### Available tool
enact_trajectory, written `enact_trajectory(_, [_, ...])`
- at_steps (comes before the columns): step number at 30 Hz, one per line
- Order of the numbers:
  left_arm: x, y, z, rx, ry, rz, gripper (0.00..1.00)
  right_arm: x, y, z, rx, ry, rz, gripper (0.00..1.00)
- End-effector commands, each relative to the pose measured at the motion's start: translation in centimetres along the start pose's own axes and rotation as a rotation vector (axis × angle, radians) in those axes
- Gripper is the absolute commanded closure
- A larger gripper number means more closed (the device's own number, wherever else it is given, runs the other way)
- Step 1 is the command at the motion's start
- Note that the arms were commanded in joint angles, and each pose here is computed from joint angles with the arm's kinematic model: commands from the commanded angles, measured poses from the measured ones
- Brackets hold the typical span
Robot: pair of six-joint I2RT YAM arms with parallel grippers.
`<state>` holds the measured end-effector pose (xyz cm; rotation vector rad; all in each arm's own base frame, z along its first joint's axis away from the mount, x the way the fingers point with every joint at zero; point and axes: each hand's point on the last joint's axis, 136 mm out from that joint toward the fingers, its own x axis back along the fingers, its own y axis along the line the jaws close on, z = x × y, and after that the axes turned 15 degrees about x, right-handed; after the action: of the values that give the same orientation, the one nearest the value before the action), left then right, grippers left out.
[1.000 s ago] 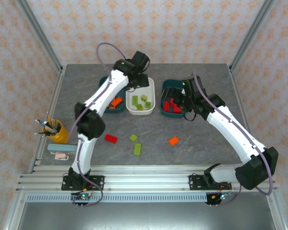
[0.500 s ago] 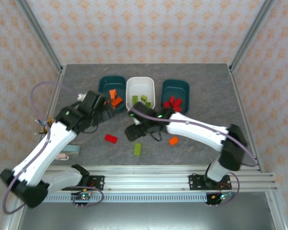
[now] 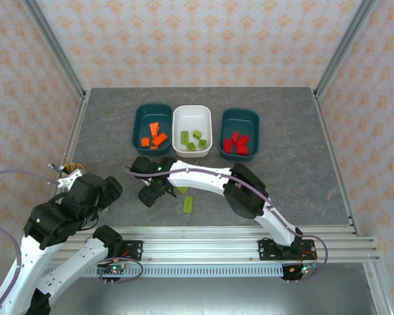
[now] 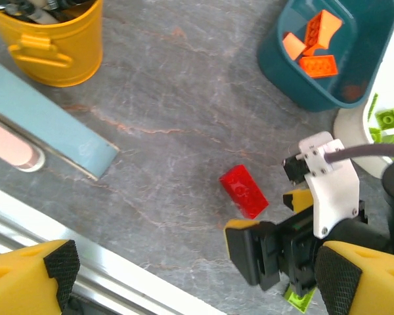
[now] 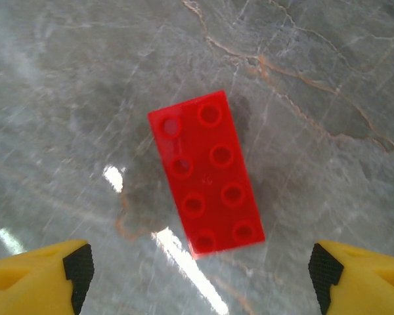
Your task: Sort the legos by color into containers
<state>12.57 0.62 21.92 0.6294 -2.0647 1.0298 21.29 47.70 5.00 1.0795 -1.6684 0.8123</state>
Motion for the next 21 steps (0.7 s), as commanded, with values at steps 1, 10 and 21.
enact_trajectory(1, [0.9,1.3,-1.2,0.024,-0.054,-0.043,0.05,-0.7,-1.5,0.5,-0.005,0.054,0.074,0.16])
enact_trajectory(10, [0.9,0.7,-0.8,0.021,-0.028,-0.016,0.07,-2.9,-1.7,-0.1,-0.051,0.064,0.066,0.45])
enact_trajectory(21, [-0.1,-1.9,1.1,-0.02,0.069,0.078,0.08,-0.3,-3.5,-1.0,-0.133,0.01,0.087,0.69])
